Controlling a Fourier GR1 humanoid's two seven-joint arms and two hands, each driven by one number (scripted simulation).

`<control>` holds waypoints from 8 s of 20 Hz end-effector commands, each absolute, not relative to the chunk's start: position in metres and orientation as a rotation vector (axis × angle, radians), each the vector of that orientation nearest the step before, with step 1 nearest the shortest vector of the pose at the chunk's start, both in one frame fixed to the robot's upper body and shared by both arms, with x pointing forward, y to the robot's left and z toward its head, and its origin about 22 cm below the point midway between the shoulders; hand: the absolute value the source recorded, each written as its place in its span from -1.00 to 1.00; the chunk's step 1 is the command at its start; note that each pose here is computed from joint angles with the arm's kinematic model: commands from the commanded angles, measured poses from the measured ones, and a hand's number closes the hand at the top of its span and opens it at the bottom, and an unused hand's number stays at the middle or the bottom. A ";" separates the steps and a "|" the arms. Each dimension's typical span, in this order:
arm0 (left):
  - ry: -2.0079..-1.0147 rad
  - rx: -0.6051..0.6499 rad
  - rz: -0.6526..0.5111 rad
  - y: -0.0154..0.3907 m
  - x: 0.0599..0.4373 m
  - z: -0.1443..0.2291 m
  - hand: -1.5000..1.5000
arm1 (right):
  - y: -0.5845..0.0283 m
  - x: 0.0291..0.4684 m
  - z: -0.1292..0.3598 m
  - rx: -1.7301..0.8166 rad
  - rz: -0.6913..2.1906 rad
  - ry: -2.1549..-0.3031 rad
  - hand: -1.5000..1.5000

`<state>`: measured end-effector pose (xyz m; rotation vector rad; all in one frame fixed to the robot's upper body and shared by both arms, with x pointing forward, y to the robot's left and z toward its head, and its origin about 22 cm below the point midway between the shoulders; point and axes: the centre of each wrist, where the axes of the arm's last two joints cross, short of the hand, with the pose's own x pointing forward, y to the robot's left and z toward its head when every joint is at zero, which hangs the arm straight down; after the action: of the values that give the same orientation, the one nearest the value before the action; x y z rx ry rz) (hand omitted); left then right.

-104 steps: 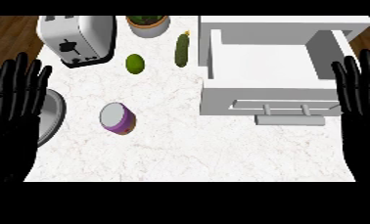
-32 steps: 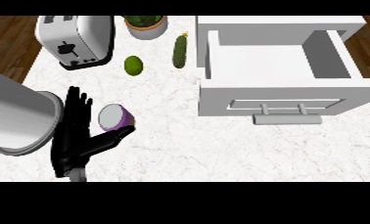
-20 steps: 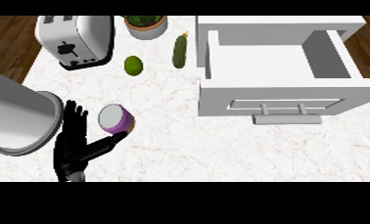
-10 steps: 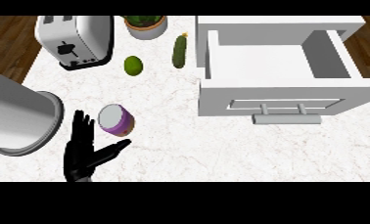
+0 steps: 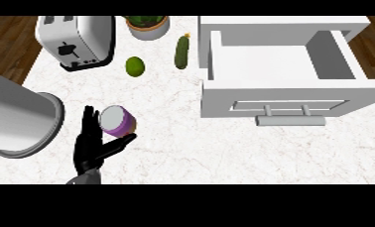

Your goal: Pick up the can, place it into the drawer and close the drawer

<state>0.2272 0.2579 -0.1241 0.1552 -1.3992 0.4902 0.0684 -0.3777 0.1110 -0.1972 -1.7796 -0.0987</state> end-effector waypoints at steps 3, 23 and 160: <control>-1.395 0.097 0.554 0.253 0.247 -0.129 -1.00 | -0.388 0.066 0.121 -0.201 -0.066 -1.783 -1.00; -1.595 -0.169 0.411 0.235 0.289 -0.073 1.00 | -0.371 0.056 0.096 -0.169 -0.129 -1.775 -1.00; -1.703 -0.021 0.143 -0.009 0.414 0.182 -1.00 | -0.223 0.273 0.152 -0.824 0.864 -1.922 -1.00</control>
<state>0.4140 -0.0152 0.1866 -0.0302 -1.7096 0.1430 0.2390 -0.2429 0.1567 -0.7461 -1.9510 0.7645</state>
